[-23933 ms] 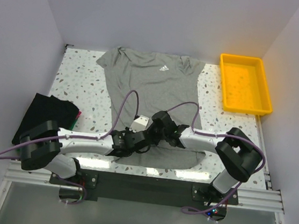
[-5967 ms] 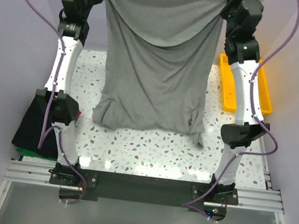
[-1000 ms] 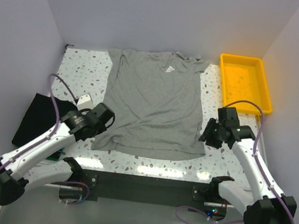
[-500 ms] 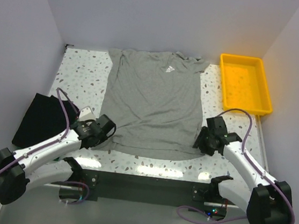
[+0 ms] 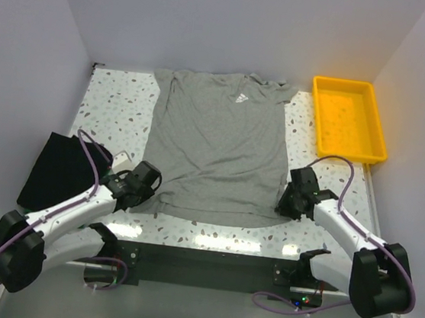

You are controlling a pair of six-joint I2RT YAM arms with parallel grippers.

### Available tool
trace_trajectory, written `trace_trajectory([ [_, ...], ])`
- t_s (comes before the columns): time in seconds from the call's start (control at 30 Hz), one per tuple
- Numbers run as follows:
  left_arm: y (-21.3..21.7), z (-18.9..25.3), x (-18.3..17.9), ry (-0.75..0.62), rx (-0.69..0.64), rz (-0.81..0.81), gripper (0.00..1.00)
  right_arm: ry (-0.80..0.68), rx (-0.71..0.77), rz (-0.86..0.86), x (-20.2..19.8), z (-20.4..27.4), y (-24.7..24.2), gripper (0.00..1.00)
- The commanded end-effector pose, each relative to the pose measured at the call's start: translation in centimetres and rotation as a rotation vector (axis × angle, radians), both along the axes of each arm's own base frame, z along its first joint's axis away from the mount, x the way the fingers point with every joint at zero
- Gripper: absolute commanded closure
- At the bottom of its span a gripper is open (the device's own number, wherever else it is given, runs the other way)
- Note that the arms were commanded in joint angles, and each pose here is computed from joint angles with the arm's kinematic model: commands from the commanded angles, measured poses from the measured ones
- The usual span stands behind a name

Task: Fold and stack the t-shirts
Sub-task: Flatten the tshirt out

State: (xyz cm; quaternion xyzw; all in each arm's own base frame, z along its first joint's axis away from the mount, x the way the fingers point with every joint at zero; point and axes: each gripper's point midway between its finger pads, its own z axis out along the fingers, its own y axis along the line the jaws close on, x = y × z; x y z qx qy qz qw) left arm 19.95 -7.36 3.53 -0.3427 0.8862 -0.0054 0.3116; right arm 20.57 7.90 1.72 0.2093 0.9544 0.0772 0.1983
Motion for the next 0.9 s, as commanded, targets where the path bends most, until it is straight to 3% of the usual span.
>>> trace_trajectory([
  [0.0, -0.1, -0.7, 0.2, -0.003, -0.017, 0.022, 0.57, -0.002, -0.02, -0.011, -0.6, 0.1, -0.5, 0.75],
  [0.17, 0.3, -1.3, -0.5, 0.025, -0.018, 0.053, 0.57, -0.004, -0.022, -0.03, -1.2, 1.3, -0.9, 0.97],
  [0.37, 0.5, -1.1, -0.9, 0.035, -0.03, 0.081, 0.54, -0.037, -0.027, -0.036, -1.4, 3.7, -1.3, 1.0],
  [0.43, -0.2, -0.6, -0.4, 0.015, -0.049, 0.036, 0.52, -0.072, -0.03, 0.016, -1.0, 4.6, -1.1, 0.82],
  [0.5, -0.7, 0.3, 0.2, -0.024, -0.07, 0.008, 0.51, -0.078, -0.018, 0.048, -0.3, 4.7, -0.5, 0.71],
  [0.67, -1.1, 1.4, 0.8, -0.052, -0.07, -0.024, 0.5, -0.048, -0.137, 0.097, 1.0, 3.3, 0.7, 0.56],
  [0.87, -0.8, 1.5, 1.0, -0.037, -0.036, -0.029, 0.5, -0.002, -0.153, 0.035, 0.6, 0.5, 0.4, 0.55],
])
